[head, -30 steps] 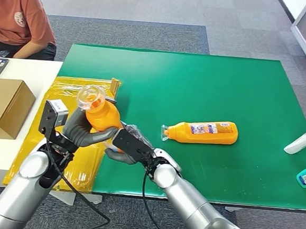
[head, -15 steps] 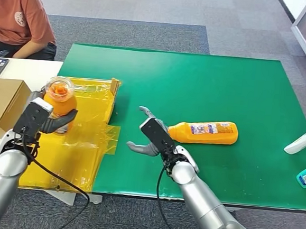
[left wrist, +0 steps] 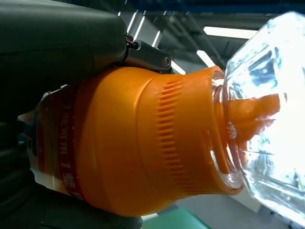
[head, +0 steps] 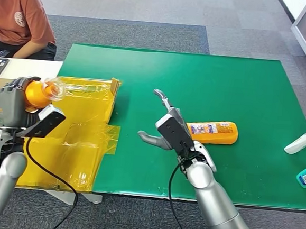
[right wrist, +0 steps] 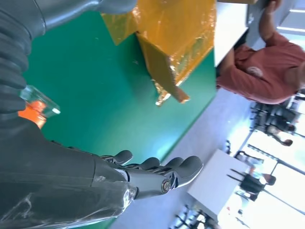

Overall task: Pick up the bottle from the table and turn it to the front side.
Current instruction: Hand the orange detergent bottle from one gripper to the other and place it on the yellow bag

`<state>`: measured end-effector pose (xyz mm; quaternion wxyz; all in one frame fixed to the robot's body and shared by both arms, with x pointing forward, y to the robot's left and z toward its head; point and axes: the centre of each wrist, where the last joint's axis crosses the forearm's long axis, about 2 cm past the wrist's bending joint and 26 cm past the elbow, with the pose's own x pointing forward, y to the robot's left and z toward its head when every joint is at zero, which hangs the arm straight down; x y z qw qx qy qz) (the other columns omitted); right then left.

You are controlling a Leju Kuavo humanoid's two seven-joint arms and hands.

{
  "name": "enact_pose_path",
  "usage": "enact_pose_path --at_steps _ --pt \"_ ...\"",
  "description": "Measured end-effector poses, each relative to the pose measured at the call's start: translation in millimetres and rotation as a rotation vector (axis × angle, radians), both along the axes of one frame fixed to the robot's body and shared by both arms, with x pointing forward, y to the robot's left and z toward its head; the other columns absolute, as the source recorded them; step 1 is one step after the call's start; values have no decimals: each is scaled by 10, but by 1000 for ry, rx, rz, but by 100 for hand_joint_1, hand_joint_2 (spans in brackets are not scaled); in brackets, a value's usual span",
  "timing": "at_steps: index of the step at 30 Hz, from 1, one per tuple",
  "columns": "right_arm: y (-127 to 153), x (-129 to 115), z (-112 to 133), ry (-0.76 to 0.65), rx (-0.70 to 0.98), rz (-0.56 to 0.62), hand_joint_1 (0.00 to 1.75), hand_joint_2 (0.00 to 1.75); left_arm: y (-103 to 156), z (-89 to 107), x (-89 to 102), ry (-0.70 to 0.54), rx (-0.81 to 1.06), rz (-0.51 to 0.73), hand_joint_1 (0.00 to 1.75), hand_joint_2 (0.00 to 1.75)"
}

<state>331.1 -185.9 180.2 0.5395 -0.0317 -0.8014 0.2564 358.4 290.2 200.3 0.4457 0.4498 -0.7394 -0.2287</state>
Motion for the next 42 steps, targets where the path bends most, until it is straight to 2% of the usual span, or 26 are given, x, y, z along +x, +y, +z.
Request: enact_pose_path --at_steps 6,9,13,18,33,35,36,38,40,42 --pt "108 -59 173 -102 1 46 0 175 -299 -178 198 33 341 59 164 175" --pt "162 -87 228 -128 6 67 0 175 -465 -223 282 67 411 56 166 175" --pt "196 -116 270 -149 11 83 0 175 -604 -251 349 107 449 34 156 175" --pt "228 -177 295 -168 11 100 0 175 -687 -348 378 156 468 9 152 175" --pt "384 -252 308 -177 -11 163 0 175 -1040 -647 278 279 436 -98 168 175" --pt "405 -261 308 -178 -13 171 0 175 -1119 -679 253 292 425 -120 165 175" --pt "417 -266 309 -179 -14 175 0 175 -1160 -696 239 298 419 -131 157 175" --pt "439 -276 310 -179 -15 182 0 175 -1232 -727 212 308 406 -152 99 175" --pt "454 -283 311 -180 -14 187 0 175 -1279 -744 194 314 394 -166 28 175" --pt "469 -290 311 -180 -14 192 0 175 -1317 -757 180 319 384 -178 3 175"
